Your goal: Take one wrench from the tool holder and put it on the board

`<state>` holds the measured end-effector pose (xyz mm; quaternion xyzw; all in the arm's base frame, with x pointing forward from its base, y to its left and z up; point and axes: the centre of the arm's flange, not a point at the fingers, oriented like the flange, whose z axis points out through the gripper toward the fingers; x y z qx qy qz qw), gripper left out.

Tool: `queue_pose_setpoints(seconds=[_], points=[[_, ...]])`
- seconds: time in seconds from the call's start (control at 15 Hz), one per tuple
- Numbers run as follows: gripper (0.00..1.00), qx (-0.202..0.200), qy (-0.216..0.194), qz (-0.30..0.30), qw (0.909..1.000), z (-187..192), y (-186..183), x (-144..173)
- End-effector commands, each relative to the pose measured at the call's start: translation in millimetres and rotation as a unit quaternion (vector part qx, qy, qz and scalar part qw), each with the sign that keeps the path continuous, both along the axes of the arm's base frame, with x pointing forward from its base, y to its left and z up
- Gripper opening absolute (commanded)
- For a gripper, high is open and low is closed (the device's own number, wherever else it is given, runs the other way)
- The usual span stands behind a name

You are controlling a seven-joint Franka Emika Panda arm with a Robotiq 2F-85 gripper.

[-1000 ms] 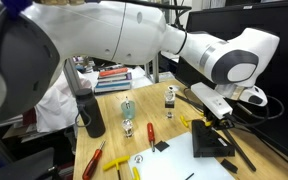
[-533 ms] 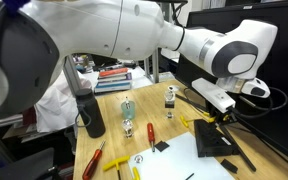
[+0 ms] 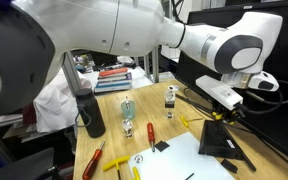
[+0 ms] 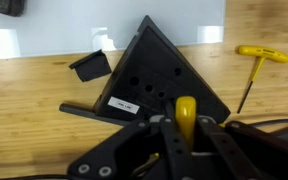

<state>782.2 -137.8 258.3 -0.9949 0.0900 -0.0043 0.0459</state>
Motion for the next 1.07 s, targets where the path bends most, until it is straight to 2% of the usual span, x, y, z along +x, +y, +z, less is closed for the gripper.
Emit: queue_pose_setpoints(seconds=[0.0, 0.2, 0.4, 0.73, 1.0], points=[[0.03, 0.000, -0.022, 0.013, 0.9997, 13.8, -1.3, -12.7], [0.03, -0.001, -0.028, 0.017, 0.9994, 19.7, -1.8, -14.3], [0.03, 0.008, -0.016, 0.029, 0.9994, 14.7, -2.1, -23.0], [0.03, 0.066, 0.017, 0.069, 0.9953, 7.5, 6.2, -45.3], [0.03, 0.098, 0.047, 0.093, 0.9898, 10.1, 7.2, -62.2]])
